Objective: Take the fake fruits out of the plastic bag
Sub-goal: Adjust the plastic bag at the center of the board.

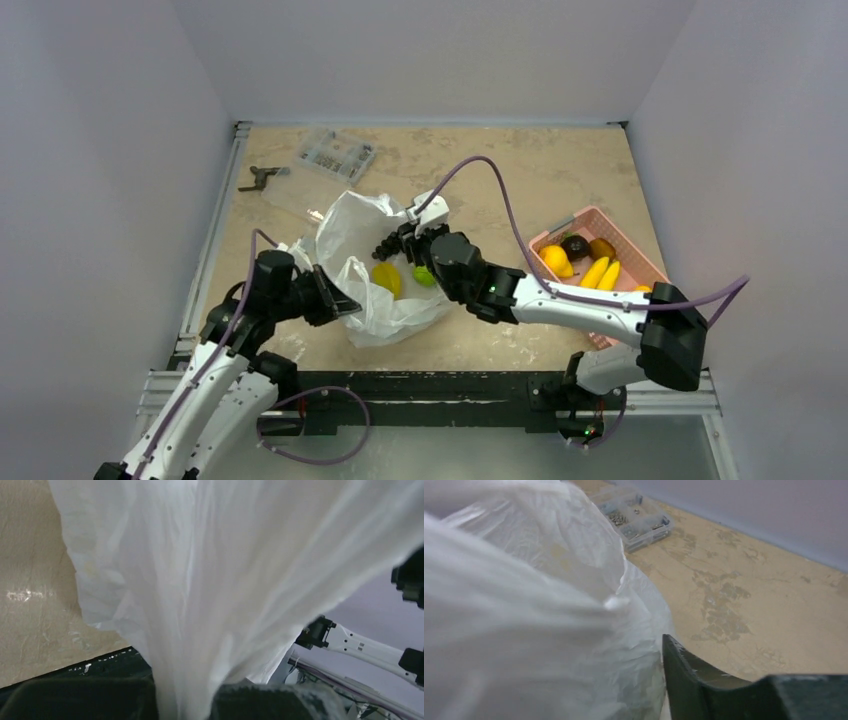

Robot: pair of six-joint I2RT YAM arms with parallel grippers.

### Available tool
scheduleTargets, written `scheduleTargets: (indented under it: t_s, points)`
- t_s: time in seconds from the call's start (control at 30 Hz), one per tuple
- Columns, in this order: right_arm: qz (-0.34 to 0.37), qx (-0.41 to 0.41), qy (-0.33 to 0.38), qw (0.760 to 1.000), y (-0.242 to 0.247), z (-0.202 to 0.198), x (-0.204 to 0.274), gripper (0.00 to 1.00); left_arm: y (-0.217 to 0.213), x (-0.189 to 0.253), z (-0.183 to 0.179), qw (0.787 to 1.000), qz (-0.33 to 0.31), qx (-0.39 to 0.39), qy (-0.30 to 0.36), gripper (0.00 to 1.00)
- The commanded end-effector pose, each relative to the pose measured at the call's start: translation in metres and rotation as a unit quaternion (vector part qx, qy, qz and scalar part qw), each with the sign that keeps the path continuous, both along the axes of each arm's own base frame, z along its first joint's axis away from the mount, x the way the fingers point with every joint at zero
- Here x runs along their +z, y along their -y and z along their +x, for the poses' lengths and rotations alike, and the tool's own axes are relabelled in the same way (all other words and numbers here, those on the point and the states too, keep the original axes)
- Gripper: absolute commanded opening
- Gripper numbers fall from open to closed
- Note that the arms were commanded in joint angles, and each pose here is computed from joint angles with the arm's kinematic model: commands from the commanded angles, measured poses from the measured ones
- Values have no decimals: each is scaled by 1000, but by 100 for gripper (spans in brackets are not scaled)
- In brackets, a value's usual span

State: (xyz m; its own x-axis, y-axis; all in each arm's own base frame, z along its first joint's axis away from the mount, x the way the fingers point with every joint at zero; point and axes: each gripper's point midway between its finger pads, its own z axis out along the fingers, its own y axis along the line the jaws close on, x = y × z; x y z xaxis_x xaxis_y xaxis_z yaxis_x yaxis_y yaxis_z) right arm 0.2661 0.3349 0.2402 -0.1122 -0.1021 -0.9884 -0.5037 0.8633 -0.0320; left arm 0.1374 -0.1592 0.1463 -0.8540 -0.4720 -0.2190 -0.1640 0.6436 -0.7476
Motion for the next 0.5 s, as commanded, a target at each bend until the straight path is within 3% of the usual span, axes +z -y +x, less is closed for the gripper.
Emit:
scheduleTargets:
  t_s: [0.0, 0.1, 0.33, 0.47]
  points:
    - [46, -115, 36, 992, 23, 42, 43, 18, 6, 59, 21, 994, 19, -56, 92, 0]
    - [94, -139, 39, 985, 53, 67, 55, 0, 5, 90, 38, 989, 56, -76, 111, 0]
    - [132, -190, 87, 969, 105, 85, 115, 0, 13, 210, 80, 969, 65, -95, 219, 0]
    - [135, -174, 100, 970, 105, 80, 126, 0, 15, 204, 81, 968, 64, -104, 218, 0]
